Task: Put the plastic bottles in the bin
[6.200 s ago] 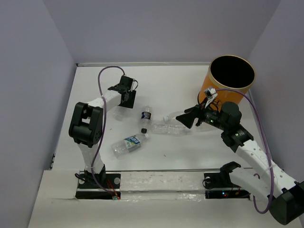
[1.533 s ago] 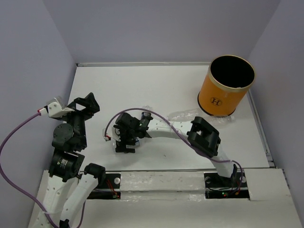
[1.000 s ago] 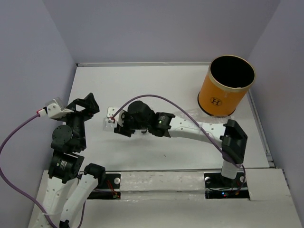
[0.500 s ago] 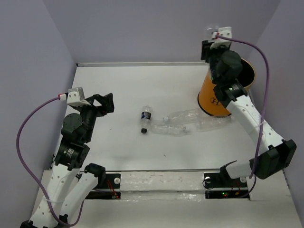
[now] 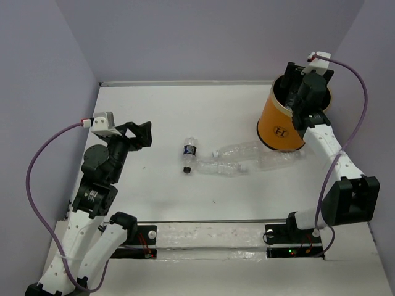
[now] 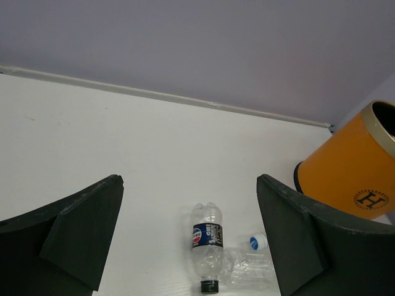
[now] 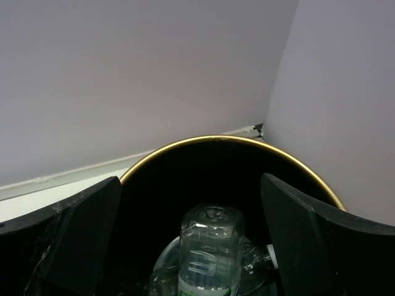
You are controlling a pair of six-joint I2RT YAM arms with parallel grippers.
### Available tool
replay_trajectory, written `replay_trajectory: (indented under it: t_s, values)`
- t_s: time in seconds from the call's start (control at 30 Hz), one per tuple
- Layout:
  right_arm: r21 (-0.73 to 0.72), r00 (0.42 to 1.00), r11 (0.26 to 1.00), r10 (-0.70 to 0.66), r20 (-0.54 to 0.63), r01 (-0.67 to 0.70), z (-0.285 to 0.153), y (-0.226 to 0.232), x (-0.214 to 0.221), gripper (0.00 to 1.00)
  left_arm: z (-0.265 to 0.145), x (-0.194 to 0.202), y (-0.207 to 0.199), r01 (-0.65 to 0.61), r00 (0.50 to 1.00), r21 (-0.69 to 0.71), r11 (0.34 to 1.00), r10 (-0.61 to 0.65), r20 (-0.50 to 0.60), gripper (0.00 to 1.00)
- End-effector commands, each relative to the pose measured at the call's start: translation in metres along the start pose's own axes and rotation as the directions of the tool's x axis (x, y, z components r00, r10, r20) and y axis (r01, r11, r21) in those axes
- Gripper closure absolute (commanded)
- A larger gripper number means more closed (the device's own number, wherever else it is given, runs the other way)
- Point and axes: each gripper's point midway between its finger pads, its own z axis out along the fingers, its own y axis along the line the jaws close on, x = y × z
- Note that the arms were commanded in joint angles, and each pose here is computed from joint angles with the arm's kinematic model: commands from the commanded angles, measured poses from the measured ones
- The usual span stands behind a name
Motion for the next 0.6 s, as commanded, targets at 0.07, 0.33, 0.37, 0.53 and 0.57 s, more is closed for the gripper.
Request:
replay_trajectory:
  t_s: [0.07,0.33,0.37,0.53,0.57]
  values:
    - [-0.243,0.982,0.955,0.184,0.047,-0.168,-0.054,0.06,-0.052,0.0,0.005,-0.007,-0.009,-0.009,1.0,0.039,0.999,0.008,0.023,0.01]
    - [-0.564,0.937,0.767,0.136,-0.321,-0.305,-0.177,0.26,0.073,0.0,0.009,-0.004,-0.005,-0.01,1.0,0.021,1.0,0.01,0.012,0.01]
    - [-0.572,0.933,0.762,0.117,-0.341,-0.304,-0.185,0.272,0.086,0.0,0.008,-0.003,-0.006,-0.01,1.0,0.026,1.0,0.01,0.01,0.01]
    - [-0.591,0.89,0.736,0.035,-0.454,-0.331,-0.211,0.324,0.143,0.0,0.006,-0.006,-0.005,-0.008,1.0,0.021,1.0,0.007,0.019,0.01]
    - [-0.583,0.878,0.731,0.048,-0.476,-0.356,-0.211,0.331,0.144,0.0,0.006,-0.007,-0.005,-0.007,1.0,0.02,1.0,0.007,0.022,0.01]
